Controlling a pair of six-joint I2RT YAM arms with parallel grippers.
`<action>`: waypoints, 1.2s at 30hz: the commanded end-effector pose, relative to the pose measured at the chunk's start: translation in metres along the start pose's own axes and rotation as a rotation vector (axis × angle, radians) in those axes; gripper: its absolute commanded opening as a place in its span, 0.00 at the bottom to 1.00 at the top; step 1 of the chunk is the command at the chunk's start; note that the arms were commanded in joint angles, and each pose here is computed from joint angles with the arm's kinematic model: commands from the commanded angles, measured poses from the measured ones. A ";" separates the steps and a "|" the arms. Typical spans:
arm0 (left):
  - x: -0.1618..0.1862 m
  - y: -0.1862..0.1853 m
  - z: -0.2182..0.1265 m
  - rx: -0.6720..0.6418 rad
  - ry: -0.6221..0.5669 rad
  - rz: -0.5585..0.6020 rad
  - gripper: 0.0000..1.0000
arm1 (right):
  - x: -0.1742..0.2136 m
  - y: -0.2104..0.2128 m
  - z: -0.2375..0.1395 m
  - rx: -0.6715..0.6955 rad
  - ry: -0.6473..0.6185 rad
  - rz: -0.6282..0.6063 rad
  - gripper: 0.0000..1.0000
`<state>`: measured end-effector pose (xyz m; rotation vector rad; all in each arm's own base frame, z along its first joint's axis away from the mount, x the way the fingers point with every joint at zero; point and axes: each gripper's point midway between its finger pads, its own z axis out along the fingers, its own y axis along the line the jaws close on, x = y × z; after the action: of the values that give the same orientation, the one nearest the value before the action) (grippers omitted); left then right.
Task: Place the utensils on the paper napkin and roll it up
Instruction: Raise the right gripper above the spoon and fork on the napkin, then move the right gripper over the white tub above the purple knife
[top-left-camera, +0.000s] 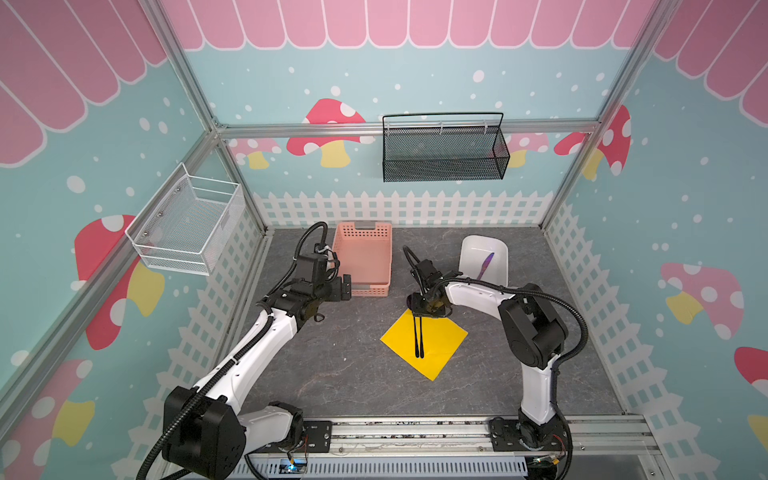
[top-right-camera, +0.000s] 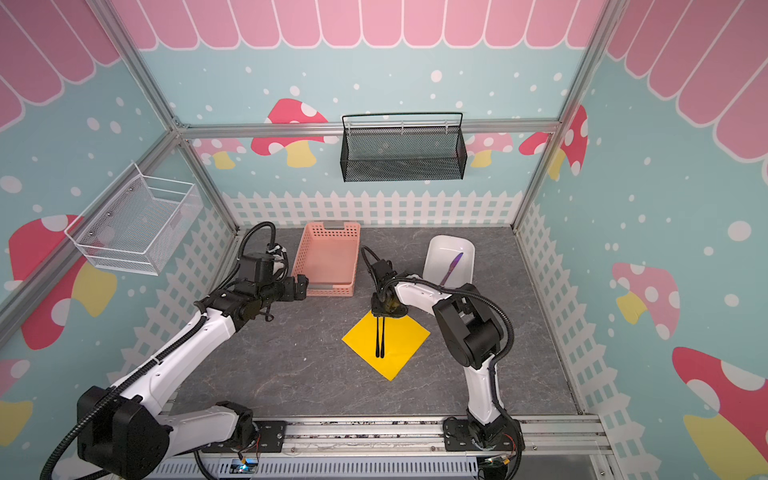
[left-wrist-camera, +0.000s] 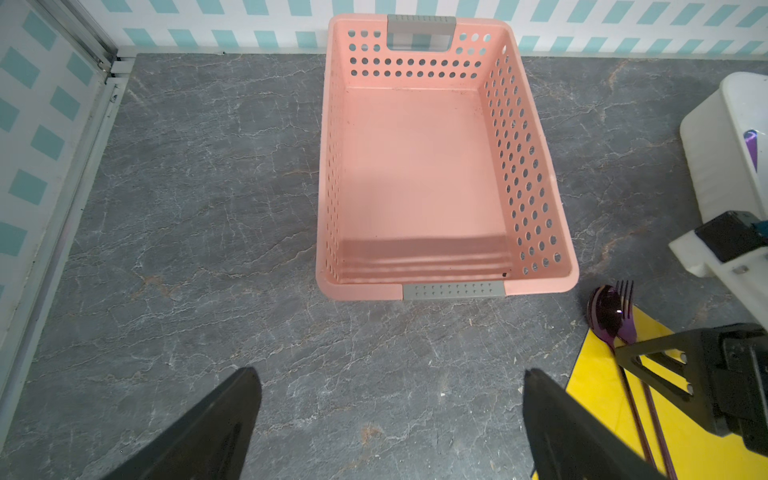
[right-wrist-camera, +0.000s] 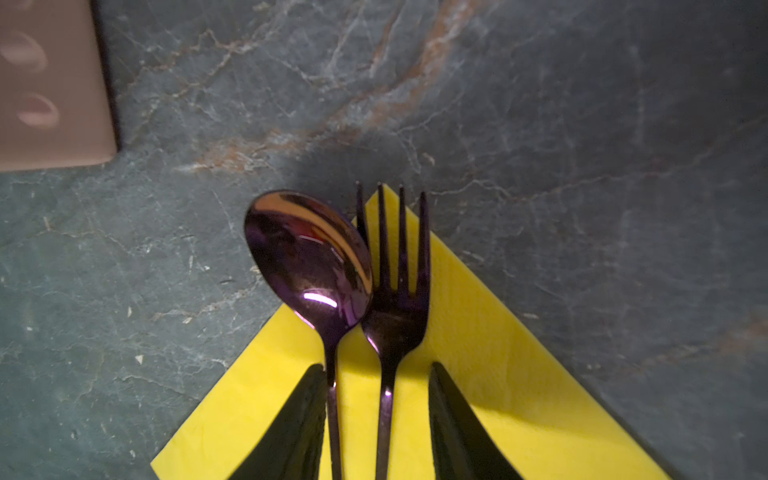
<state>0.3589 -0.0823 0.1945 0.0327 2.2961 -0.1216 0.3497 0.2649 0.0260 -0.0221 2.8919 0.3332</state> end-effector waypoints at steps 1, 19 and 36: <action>-0.007 -0.001 -0.006 0.008 -0.027 -0.011 1.00 | 0.009 -0.009 0.008 0.059 0.038 0.003 0.41; -0.007 0.000 -0.007 0.005 -0.028 -0.011 1.00 | -0.002 0.000 -0.014 0.088 -0.009 -0.017 0.39; -0.007 -0.001 -0.006 0.006 -0.025 -0.011 1.00 | 0.006 0.001 -0.002 0.117 0.025 -0.026 0.42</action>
<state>0.3588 -0.0822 0.1951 0.0319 2.2945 -0.1217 0.3468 0.2691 0.0333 -0.0618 2.9040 0.2167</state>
